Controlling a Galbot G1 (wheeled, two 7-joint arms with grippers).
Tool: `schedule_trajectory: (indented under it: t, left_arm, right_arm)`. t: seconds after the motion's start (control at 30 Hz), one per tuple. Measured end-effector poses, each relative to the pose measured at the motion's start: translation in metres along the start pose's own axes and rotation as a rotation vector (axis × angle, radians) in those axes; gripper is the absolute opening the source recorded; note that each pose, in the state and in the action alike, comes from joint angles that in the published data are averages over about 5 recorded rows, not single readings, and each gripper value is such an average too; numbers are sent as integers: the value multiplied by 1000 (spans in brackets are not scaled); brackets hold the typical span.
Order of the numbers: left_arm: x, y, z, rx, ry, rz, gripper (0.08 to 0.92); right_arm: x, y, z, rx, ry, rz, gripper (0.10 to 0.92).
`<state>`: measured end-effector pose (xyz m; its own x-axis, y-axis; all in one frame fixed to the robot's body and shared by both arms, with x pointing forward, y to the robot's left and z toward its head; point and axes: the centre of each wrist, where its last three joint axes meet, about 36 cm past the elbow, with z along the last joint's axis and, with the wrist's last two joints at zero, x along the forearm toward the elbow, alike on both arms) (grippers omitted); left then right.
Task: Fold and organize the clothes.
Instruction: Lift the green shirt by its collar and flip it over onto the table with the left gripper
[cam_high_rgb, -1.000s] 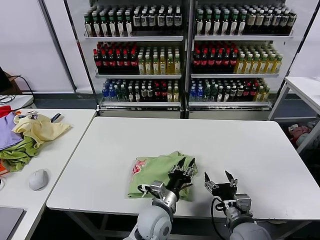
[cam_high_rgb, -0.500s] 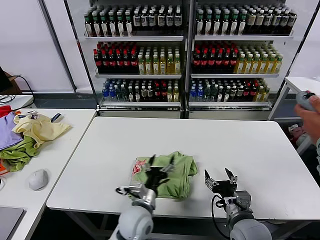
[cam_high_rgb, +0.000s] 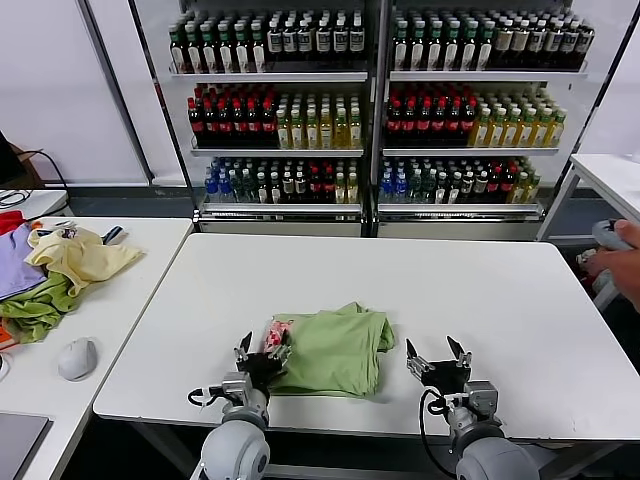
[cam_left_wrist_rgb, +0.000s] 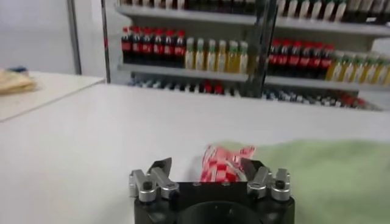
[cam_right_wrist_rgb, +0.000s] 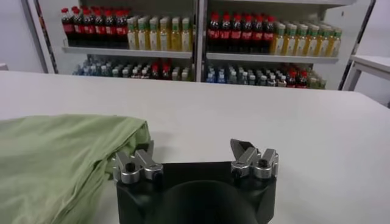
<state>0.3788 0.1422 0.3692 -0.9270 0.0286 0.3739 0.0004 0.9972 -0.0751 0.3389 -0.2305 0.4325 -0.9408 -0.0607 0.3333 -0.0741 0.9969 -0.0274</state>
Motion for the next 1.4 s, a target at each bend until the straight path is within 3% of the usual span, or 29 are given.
schedule_trajectory:
  t: [0.3,0.63,0.87,1.17,1.4]
  left_arm:
    - [2,-1,3,15,60,24,411]
    - [0,20,-14,153,66,52,123]
    - [5,63,-53,292,-13,49,109]
    - [20,140,-121,395,-160,11,109]
    - [37,148,-158,380,-255,53,108]
  right_arm:
    - [2,0,-2,0,-5,2,823]
    - [3,0,-6,-1,-15,5,823]
    - [1,2,-8,-6,-27,-2,823]
    - [-3,6,-12,-14,-42,-13,823]
    - [-1,7,-14,-24,-53,-12,823]
